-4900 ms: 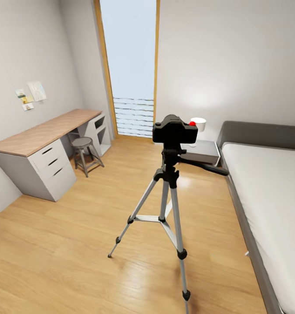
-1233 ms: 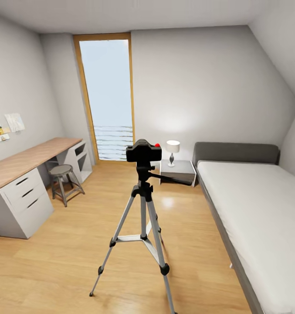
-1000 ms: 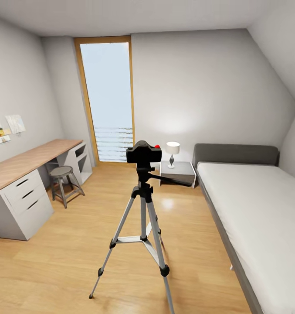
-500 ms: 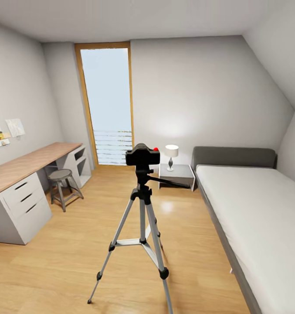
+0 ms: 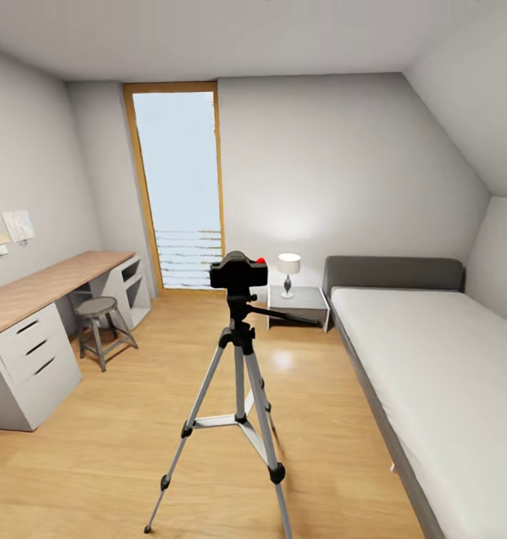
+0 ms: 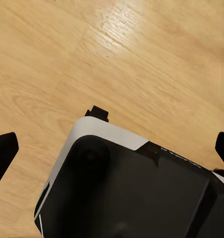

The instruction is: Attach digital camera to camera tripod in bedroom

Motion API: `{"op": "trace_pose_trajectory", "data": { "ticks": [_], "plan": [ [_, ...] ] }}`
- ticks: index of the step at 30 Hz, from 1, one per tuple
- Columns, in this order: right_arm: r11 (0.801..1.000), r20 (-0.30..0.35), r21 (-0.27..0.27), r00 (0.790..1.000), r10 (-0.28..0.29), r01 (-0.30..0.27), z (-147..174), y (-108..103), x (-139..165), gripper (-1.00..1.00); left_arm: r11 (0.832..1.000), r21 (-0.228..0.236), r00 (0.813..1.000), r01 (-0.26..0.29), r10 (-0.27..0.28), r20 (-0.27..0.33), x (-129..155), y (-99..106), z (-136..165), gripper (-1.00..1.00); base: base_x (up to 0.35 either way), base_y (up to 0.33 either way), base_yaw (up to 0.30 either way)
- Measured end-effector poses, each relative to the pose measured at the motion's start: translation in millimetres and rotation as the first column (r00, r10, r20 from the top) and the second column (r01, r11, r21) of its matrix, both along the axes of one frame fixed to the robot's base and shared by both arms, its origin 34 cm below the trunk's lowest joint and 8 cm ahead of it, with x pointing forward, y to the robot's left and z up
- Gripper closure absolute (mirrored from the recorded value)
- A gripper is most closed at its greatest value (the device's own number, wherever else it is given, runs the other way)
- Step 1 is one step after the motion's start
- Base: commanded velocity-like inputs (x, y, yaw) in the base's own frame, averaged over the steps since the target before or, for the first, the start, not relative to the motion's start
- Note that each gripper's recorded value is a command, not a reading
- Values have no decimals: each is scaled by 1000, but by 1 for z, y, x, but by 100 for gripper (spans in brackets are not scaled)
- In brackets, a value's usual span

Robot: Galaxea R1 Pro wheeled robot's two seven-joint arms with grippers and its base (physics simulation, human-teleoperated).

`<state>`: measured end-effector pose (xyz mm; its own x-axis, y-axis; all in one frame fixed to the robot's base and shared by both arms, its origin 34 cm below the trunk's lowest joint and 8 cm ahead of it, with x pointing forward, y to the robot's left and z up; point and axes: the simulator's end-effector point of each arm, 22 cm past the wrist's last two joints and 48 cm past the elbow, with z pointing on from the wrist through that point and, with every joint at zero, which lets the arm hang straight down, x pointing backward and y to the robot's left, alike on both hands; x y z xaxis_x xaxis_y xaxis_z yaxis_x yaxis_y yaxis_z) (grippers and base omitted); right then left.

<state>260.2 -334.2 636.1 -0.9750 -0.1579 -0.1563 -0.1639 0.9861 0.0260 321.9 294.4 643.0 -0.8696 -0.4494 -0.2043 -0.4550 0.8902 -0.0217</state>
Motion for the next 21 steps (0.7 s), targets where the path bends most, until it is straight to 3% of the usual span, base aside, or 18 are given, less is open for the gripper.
{"op": "trace_pose_trajectory", "data": {
  "ticks": [18, 21],
  "plan": [
    [1000, 7, -2, 1000, 4, -4, 1, -1, 3, -100, 1000, -13, 1000, -2, 2, 0, -1, -12, 0, -100, 0, 0, -24],
    [1000, 5, -3, 1000, 4, -4, 1, -1, 3, -100, 1000, -9, 1000, -4, 4, -17, -15, -9, -3, -100, 0, 0, -23]
  ]
}}
